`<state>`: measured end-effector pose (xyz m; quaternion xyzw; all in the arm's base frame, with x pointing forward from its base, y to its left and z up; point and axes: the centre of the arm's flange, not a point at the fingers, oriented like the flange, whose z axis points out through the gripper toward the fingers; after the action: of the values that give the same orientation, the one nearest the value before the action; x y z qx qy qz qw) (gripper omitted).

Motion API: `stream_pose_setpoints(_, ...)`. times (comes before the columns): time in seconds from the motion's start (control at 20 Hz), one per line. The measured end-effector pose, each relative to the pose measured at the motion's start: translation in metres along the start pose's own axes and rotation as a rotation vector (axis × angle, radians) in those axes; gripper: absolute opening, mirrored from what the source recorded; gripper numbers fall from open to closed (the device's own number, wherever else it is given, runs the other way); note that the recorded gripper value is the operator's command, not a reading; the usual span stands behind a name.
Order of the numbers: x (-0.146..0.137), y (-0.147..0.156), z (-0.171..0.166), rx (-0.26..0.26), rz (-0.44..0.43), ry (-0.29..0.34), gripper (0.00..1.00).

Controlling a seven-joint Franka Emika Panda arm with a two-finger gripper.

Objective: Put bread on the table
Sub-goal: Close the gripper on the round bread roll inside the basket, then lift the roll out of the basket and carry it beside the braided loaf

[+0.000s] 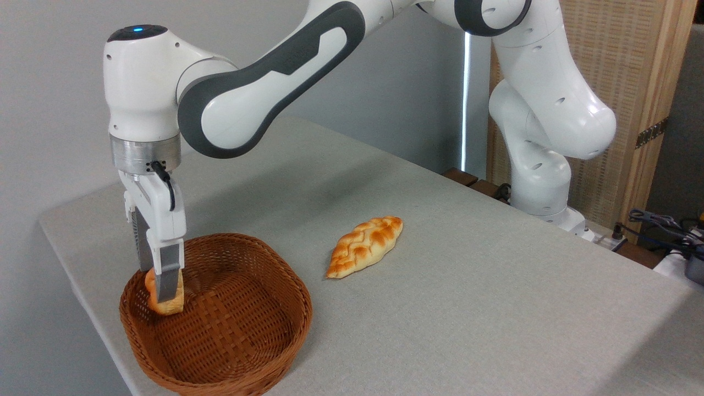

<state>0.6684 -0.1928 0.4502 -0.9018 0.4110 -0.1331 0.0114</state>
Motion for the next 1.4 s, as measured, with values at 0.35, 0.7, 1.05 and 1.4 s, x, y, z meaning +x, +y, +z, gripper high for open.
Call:
stream_pose_setpoints(0.35,-0.004,0.002,0.002,-0.023,0.041,-0.038,0.0)
stream_pose_setpoints(0.7,-0.005,0.003,0.001,-0.028,0.042,-0.046,0.0)
stream_pose_setpoints(1.05,-0.005,0.003,0.001,-0.028,0.042,-0.046,0.0)
stream_pose_setpoints(1.4,-0.011,-0.003,-0.022,-0.048,0.029,-0.09,0.0)
